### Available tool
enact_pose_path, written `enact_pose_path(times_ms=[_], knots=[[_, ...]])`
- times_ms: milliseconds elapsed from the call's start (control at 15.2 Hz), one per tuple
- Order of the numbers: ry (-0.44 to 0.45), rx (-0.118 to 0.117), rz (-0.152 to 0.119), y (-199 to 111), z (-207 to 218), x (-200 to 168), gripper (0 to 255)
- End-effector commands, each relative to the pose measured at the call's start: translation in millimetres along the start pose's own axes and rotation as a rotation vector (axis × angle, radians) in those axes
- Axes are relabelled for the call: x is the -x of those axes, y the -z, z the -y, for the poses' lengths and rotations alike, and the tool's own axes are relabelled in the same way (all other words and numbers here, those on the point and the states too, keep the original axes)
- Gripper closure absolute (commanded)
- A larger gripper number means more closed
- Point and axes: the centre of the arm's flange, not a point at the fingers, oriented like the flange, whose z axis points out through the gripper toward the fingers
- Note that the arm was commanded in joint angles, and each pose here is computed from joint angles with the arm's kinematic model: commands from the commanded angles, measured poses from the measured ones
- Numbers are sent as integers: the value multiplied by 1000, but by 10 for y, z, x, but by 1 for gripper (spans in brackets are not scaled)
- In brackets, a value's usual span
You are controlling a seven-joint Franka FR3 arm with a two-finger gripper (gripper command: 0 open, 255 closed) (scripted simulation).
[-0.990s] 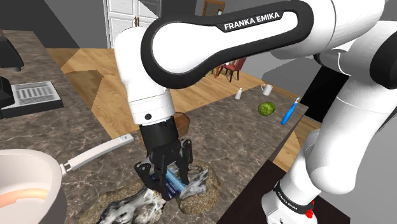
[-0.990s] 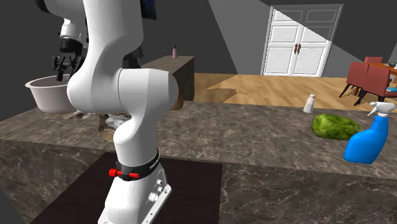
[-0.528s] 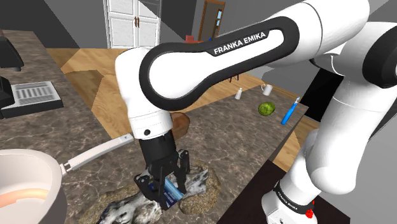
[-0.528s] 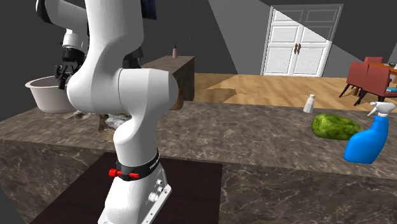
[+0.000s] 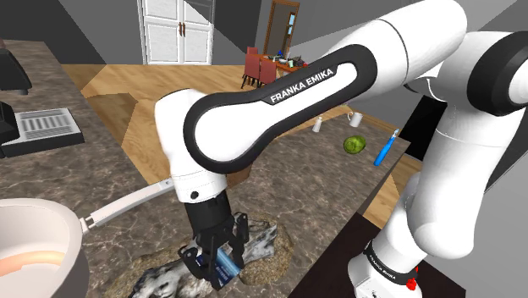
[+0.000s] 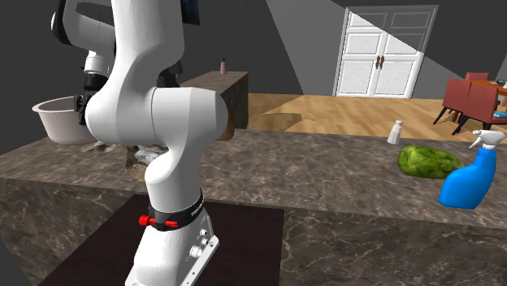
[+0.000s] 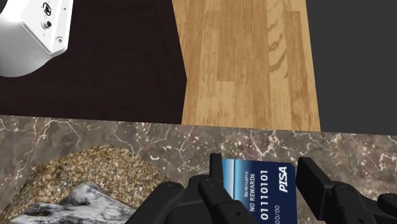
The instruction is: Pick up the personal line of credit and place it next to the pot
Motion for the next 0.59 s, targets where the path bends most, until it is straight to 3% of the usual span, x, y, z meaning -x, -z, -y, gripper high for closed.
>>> enact_pose_path(times_ms=[0,528], knots=[[0,0,0,-103,-1,-61,255],[0,0,0,-456,-3,-294,255]])
